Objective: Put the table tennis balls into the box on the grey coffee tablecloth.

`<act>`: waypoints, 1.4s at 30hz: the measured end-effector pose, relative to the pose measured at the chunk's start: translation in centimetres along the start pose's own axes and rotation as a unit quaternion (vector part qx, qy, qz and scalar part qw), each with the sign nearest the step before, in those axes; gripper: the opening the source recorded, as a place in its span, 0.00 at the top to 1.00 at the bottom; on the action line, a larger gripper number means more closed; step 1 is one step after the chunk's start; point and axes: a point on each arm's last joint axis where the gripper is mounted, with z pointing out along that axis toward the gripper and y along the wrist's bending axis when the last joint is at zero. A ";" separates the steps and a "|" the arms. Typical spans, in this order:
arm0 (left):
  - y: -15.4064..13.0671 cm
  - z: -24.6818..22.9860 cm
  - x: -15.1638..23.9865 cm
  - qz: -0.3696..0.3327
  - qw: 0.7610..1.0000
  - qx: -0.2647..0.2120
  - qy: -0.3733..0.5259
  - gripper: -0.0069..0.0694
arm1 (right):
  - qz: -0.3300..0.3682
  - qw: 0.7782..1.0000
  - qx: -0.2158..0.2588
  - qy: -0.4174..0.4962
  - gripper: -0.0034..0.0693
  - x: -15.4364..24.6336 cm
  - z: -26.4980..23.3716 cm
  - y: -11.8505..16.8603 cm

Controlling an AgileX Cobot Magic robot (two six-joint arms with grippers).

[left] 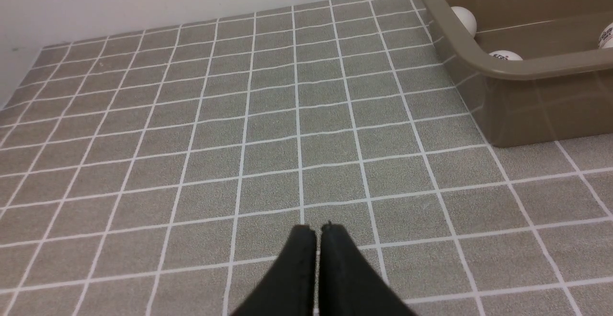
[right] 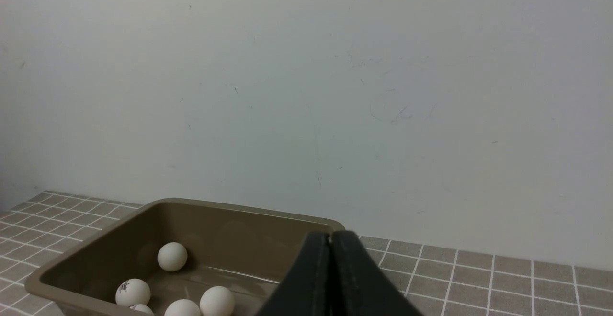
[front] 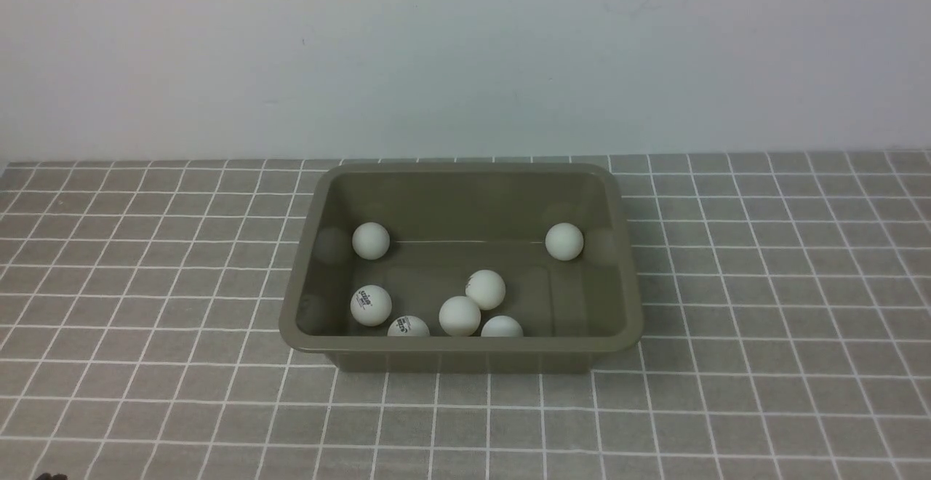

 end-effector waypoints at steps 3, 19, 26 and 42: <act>0.0 0.0 0.0 0.000 1.000 0.000 0.000 0.92 | 0.011 1.000 -0.004 0.001 0.97 0.0 0.0 0.1; 0.0 0.0 0.0 0.000 1.000 0.000 0.000 0.92 | -0.017 1.000 0.014 0.022 0.97 1.4 0.3 0.2; 0.0 0.0 0.0 0.000 1.000 0.000 0.000 0.92 | -0.030 0.981 0.154 0.116 0.97 8.1 0.9 -2.0; 0.0 0.0 0.0 0.001 1.000 0.000 0.001 0.92 | -0.029 0.973 0.183 0.136 0.97 9.4 0.8 -2.5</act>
